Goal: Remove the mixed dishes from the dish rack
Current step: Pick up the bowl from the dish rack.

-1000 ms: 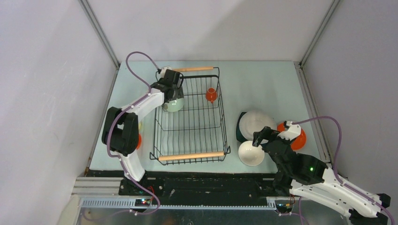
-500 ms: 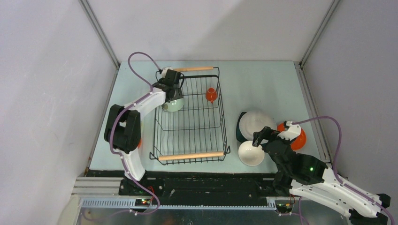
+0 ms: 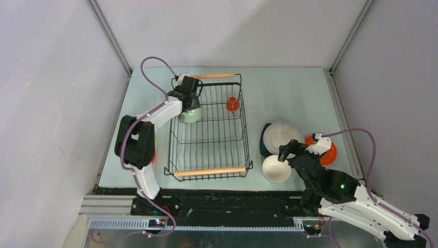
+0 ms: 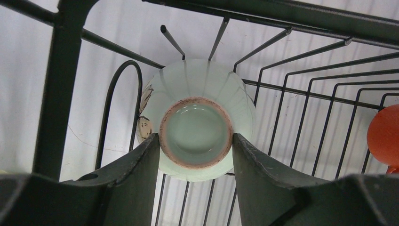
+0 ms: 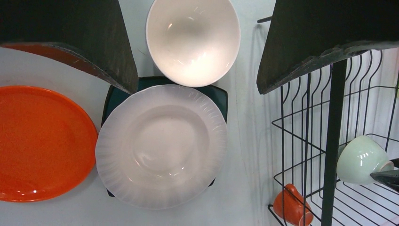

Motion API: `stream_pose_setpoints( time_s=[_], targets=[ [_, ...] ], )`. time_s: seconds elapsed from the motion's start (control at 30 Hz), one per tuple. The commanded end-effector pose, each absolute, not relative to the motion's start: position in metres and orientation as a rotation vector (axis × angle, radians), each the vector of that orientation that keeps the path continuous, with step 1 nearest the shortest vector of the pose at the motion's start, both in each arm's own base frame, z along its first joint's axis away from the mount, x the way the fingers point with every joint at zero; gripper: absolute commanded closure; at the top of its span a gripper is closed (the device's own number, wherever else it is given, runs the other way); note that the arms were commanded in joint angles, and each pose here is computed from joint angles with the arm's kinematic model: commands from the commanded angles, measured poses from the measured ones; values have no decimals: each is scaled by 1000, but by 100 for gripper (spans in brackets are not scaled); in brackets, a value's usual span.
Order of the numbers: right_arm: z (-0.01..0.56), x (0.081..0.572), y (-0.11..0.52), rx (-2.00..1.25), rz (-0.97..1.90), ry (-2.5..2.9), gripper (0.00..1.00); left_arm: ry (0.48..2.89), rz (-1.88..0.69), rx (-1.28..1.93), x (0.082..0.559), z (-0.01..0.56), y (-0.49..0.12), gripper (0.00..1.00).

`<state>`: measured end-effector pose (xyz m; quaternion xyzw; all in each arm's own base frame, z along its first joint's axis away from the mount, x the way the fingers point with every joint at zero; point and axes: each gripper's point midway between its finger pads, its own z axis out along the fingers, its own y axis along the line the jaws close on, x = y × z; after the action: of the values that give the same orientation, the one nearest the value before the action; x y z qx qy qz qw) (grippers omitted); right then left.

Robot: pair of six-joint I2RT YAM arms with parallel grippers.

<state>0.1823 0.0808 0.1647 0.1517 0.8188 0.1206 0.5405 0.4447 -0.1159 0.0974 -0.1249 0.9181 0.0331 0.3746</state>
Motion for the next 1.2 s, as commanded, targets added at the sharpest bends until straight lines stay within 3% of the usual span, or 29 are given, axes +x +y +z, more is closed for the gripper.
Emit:
stream_pose_setpoints(
  time_s=[0.0,0.03,0.1,0.77,1.17],
  targets=[
    [170,185,77,400,288,1909,0,2313,74,-335,447,114,-109,89],
    [170,185,77,400,290,1908,1,2311,70,-339,445,115,-109,96],
    [170,185,77,399,291,1908,0,2303,60,-344,441,119,-108,99],
    [173,184,80,390,329,1906,0,2192,-116,-274,405,179,-133,100],
    [188,184,94,350,433,1875,1,2152,-482,-75,381,202,-186,100]
  ],
)
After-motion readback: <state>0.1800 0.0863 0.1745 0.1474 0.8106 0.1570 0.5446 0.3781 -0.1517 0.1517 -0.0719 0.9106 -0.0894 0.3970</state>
